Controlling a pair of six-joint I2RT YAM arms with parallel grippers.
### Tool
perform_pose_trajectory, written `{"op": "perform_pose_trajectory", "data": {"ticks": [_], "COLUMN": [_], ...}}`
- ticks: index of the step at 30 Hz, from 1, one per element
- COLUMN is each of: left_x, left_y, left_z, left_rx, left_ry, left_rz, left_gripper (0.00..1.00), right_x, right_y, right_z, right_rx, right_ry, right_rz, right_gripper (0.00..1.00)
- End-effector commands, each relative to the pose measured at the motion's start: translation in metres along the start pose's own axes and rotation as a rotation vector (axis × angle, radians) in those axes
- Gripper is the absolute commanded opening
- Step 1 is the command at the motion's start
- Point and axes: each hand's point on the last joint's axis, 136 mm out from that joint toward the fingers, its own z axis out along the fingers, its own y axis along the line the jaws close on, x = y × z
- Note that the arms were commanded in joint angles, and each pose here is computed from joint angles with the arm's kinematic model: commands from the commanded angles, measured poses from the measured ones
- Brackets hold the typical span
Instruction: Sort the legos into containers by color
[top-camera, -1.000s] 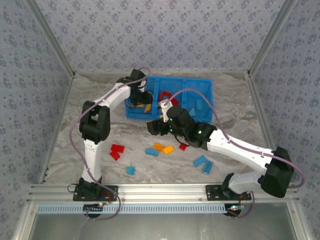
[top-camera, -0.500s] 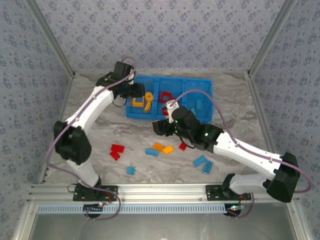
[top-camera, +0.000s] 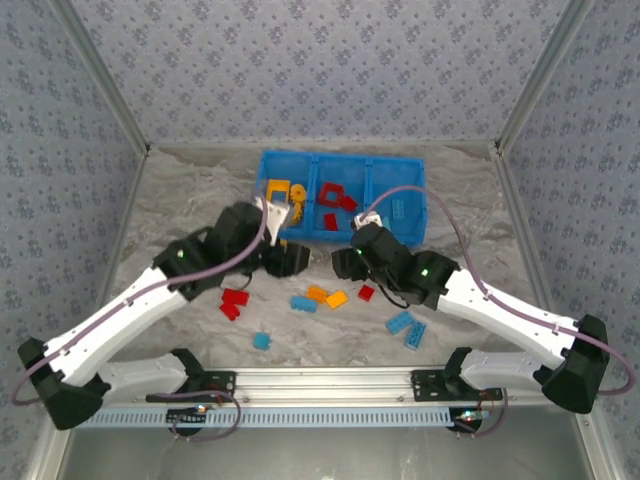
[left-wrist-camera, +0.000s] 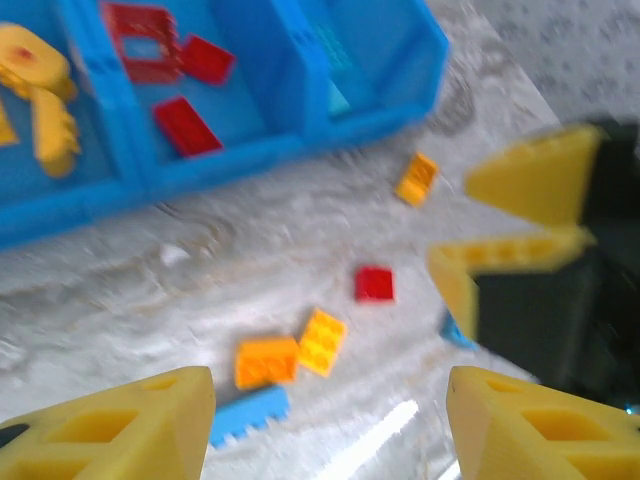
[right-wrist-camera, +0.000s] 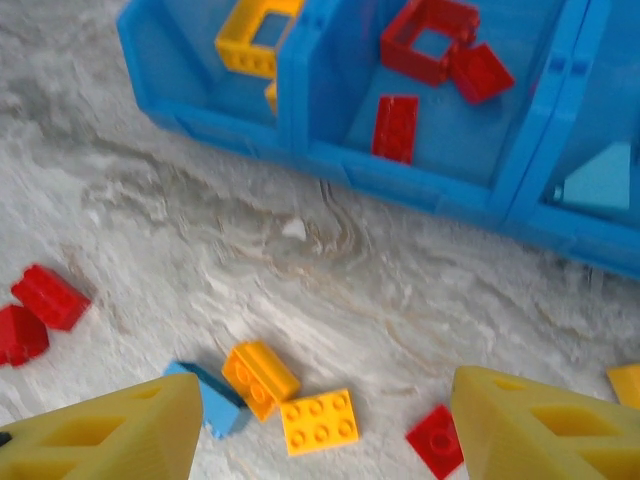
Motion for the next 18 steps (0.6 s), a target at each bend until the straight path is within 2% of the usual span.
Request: {"op": "perform_pose_trajectory", "data": {"ticks": [1,3,7,10,15,18], "left_x": [0.025,0.039,0.061,0.076,0.094,0.094], "left_y": [0.004,0.014,0.060,0.074,0.089,0.098], "left_z": [-0.007,-0.017,-0.055,-0.070,-0.091,-0.106], "left_rx": [-0.065,-0.119,-0.274,-0.253,-0.263,-0.273], "left_ry": [-0.041,-0.075,-0.164,-0.193,-0.178,-0.217], "left_rz": [-0.032,-0.061,-0.194,-0.278,-0.353,-0.376], "left_gripper": [0.63,0.62,0.62,0.63,0.63,0.63], "right_x": [0.044,0.060,0.084,0.090,0.094,0.106], "right_y": [0.009,0.039,0.086,0.100,0.112,0.140], "right_z": [0.009,0.016,0.029,0.045,0.079,0.080], "right_rx": [-0.018,-0.135,-0.333,-0.344,-0.288,-0.368], "right_ry": [0.143,0.182,0.262,0.333,0.438,0.452], "right_rz": [-0.080,-0.162,-0.346,-0.490,-0.664,-0.734], "right_gripper": [0.70,0.72,0.72,0.72,0.70,0.70]}}
